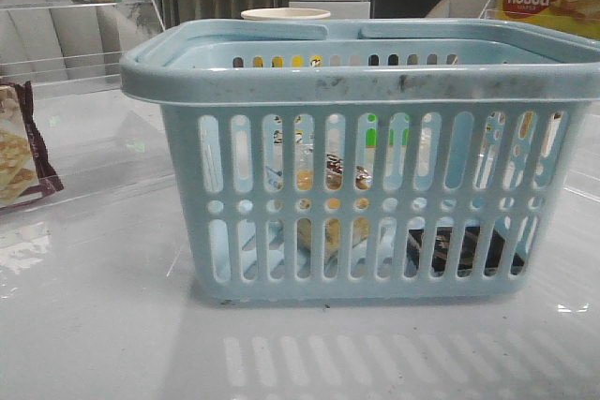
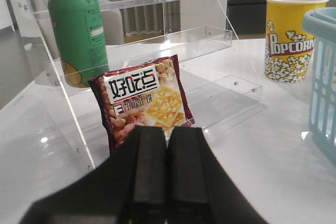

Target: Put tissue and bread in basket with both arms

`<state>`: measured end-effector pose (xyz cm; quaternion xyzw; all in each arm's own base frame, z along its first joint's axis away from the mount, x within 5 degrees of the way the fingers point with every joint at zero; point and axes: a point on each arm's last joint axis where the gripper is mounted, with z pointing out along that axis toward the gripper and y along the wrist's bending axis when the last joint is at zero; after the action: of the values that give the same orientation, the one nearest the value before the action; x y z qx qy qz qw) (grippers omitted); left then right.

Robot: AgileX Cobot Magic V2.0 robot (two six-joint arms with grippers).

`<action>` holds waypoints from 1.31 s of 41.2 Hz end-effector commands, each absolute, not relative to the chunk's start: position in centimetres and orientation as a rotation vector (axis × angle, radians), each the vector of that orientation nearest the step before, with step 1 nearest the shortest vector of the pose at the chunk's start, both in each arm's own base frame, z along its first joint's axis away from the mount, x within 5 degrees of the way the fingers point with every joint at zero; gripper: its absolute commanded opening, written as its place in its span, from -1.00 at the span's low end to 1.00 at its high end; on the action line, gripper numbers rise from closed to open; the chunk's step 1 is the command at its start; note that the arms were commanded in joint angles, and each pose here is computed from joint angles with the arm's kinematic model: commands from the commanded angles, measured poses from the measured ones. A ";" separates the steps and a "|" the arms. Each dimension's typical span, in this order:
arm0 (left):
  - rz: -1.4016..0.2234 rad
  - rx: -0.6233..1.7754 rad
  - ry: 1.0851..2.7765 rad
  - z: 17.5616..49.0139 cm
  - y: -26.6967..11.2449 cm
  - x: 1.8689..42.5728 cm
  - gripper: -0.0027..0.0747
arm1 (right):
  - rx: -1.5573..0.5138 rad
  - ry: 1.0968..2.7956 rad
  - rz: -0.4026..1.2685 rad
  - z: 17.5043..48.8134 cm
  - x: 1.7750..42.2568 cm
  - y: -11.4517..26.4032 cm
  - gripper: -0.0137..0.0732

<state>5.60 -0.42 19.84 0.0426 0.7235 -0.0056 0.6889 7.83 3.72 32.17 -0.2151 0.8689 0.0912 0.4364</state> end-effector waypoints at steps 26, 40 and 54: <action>-0.007 0.063 1.417 21.6 -0.3 5.4 -0.70 | -0.525 2.072 0.218 33.4 8.2 3.8 -0.56; -0.026 0.050 1.420 21.6 -0.3 5.4 -0.70 | -0.525 2.072 0.218 33.4 8.2 3.8 -0.56; -0.026 0.051 1.424 21.6 -0.3 5.4 -0.70 | -0.525 2.072 0.218 33.4 8.2 3.8 -0.56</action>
<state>5.61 -0.32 20.69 0.0301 0.6912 -0.0088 0.7220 7.83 3.71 32.17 -0.2152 0.8689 0.0909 0.4365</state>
